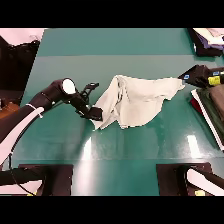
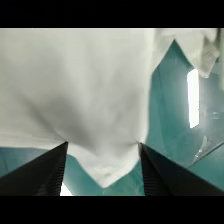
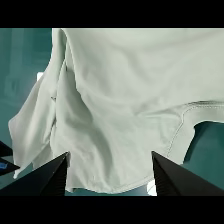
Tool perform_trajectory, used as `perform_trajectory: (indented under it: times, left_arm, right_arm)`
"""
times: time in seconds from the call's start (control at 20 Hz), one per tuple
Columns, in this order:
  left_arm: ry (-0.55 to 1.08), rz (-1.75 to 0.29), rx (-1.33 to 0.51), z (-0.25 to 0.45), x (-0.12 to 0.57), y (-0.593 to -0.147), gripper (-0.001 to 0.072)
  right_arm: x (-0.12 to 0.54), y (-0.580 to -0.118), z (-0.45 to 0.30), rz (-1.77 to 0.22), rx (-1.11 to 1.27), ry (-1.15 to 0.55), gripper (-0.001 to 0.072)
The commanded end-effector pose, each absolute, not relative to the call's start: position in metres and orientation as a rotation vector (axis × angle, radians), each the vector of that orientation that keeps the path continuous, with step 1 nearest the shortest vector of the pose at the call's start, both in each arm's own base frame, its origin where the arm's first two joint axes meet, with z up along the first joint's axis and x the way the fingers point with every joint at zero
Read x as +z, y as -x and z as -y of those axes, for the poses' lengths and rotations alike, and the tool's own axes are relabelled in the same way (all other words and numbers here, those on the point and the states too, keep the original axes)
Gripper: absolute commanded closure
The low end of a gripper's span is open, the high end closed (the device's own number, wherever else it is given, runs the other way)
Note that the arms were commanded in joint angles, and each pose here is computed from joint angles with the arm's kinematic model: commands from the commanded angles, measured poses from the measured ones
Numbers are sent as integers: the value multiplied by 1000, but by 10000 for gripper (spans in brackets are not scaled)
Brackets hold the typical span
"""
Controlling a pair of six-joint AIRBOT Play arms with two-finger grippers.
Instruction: Fold the shirts.
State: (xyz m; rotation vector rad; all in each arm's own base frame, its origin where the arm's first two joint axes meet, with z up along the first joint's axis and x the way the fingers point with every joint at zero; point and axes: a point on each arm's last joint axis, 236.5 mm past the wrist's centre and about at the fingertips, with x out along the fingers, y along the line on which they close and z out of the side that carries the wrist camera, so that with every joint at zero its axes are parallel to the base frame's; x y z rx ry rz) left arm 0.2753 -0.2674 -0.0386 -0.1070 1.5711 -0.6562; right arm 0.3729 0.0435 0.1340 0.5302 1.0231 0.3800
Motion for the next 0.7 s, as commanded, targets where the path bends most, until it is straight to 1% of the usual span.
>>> perform_trajectory:
  times: [0.0, 0.15, 0.5, 0.6, 0.65]
  left_arm:
    - [14, -1553, -644, 275, -50, -265, 175]
    - [-22, -1508, -534, 269, -57, -278, 176]
    - [-42, -1501, -490, 262, -65, -284, 184]
    - [-41, -1503, -486, 262, -67, -284, 679]
    - [-47, -1493, -493, 263, -66, -286, 679]
  right_arm:
    - [132, -367, -45, -1006, 368, -533, 139]
    - [131, -365, -46, -1015, 375, -534, 139]
    - [131, -364, -47, -1017, 376, -534, 139]
    - [131, -364, -47, -1018, 377, -534, 139]
    - [131, -364, -47, -1020, 378, -534, 139]
